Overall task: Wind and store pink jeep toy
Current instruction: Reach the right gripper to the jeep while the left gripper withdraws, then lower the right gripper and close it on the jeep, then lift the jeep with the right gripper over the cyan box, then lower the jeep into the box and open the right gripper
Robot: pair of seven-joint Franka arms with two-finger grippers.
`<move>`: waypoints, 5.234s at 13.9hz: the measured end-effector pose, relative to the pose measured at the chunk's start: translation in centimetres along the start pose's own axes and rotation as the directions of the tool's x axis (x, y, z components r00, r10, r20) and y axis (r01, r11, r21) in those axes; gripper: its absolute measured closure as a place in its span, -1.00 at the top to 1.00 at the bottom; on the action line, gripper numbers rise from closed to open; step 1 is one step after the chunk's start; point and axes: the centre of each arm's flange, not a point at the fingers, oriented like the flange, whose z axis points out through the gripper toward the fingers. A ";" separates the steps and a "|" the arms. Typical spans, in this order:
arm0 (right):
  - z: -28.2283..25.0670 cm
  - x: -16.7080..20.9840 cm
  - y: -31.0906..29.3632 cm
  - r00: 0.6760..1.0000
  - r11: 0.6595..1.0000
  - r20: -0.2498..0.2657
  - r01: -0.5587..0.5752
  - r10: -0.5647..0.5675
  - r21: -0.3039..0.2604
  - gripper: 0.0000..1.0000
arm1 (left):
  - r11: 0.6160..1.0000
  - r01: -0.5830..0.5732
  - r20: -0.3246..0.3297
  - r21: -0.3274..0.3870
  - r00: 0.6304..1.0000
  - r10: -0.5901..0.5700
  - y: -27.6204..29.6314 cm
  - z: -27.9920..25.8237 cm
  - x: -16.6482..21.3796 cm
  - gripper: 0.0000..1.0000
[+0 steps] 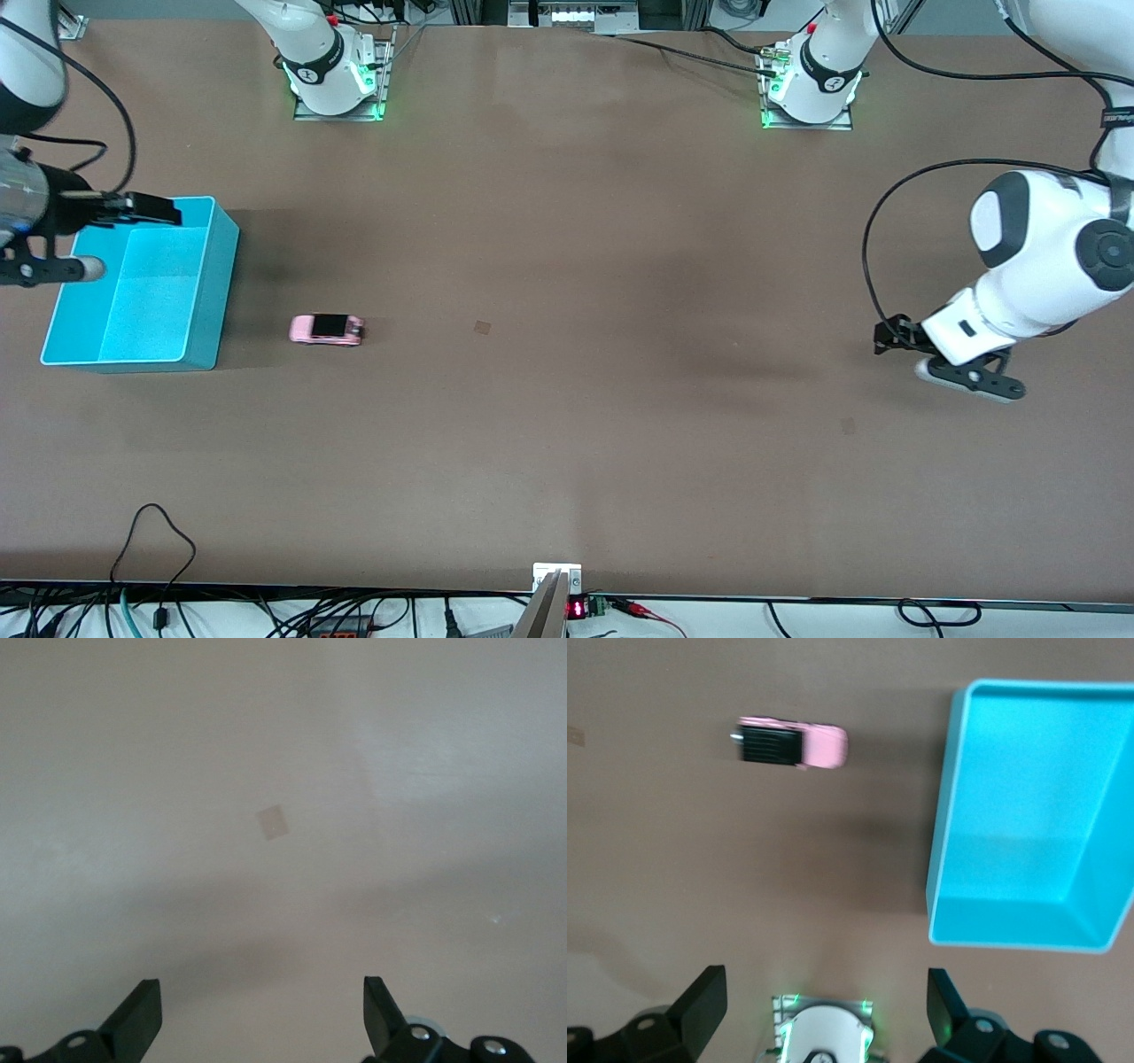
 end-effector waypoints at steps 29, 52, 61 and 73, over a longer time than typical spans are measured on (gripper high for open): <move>28.7 6.4 2.5 0.216 0.204 -0.007 0.914 -0.976 -0.352 1.00 | 0.951 0.310 -0.002 0.007 0.951 -0.310 2.4 -21.3 -4.1 1.00; 11.6 3.6 5.5 0.596 0.610 -0.151 0.729 -0.789 -0.309 0.04 | 0.957 0.289 0.007 0.009 0.957 -0.289 2.5 -22.8 -4.9 1.00; 19.7 -1.3 18.8 0.965 0.987 -0.217 0.125 -0.144 -0.101 0.04 | 0.957 0.289 0.004 0.009 0.957 -0.289 2.6 -22.9 -4.9 1.00; 29.1 0.3 20.6 0.977 0.989 -0.167 -0.142 0.134 -0.039 0.04 | 0.958 0.288 0.003 0.008 0.958 -0.288 2.6 -23.0 -4.9 1.00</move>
